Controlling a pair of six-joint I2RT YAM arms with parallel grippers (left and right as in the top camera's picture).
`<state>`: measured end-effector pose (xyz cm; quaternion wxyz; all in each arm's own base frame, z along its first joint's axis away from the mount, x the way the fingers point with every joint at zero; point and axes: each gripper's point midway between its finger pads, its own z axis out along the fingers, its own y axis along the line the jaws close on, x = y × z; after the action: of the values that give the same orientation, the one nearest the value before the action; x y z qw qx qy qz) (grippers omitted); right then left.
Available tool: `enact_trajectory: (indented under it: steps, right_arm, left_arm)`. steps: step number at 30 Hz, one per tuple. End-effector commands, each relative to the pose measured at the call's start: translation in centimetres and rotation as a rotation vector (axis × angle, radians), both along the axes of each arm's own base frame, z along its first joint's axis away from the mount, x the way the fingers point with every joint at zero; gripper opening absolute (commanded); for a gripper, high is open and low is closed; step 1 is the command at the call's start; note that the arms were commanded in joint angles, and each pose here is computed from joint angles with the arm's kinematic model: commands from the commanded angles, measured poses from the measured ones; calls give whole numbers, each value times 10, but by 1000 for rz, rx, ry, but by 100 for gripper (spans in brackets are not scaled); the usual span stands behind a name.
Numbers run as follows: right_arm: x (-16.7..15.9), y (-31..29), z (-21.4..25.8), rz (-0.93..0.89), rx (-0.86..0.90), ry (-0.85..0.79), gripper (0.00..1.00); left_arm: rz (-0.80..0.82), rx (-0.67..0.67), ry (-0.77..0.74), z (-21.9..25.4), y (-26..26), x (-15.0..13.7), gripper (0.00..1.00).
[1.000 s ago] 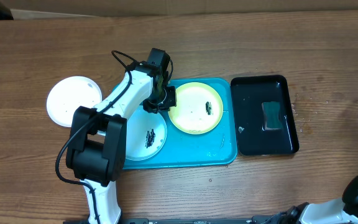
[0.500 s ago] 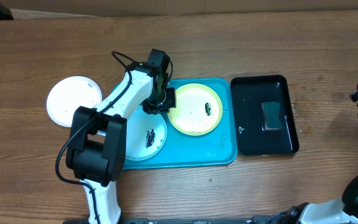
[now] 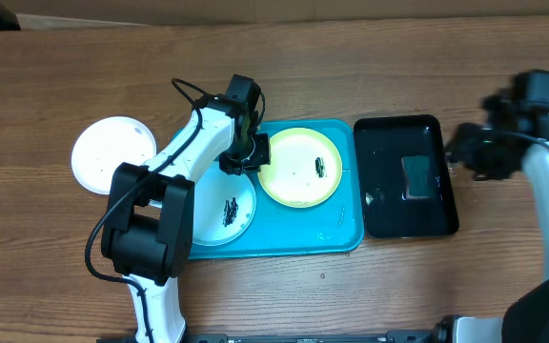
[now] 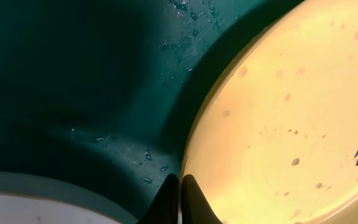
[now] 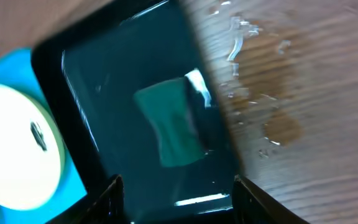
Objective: Clean dirty plates on tray and stack at the side
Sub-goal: 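Lower the right gripper into the black tray and grasp the green sponge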
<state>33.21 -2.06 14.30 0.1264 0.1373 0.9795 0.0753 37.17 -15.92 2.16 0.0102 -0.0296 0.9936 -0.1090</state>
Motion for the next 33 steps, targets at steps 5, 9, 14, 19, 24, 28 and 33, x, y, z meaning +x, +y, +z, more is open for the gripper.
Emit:
enact_trajectory:
  steps: [5,9,14,19,24,28,33]
  right_arm:
    - [8,21,-21,154,-184,43,58]
    - [12,29,-41,182,-182,90,58]
    - [11,29,-73,189,-178,176,58]
    - [9,29,-96,194,-175,220,58]
    - [-2,25,-110,210,-197,249,58]
    - [-1,26,-121,210,-191,228,58]
    - [-2,29,-125,211,-176,222,51]
  left_arm:
    - [-24,-14,4,-3,-4,-3,4]
    - [-27,-16,-2,-3,-5,-1,4]
    - [-33,-15,-4,-3,-5,-1,4]
    - [-33,-16,-5,-3,-5,-1,4]
    - [-33,-15,-4,-3,-5,-1,4]
    - [-33,-16,-4,-3,-5,-1,4]
    - [-33,-15,-4,-3,-5,-1,4]
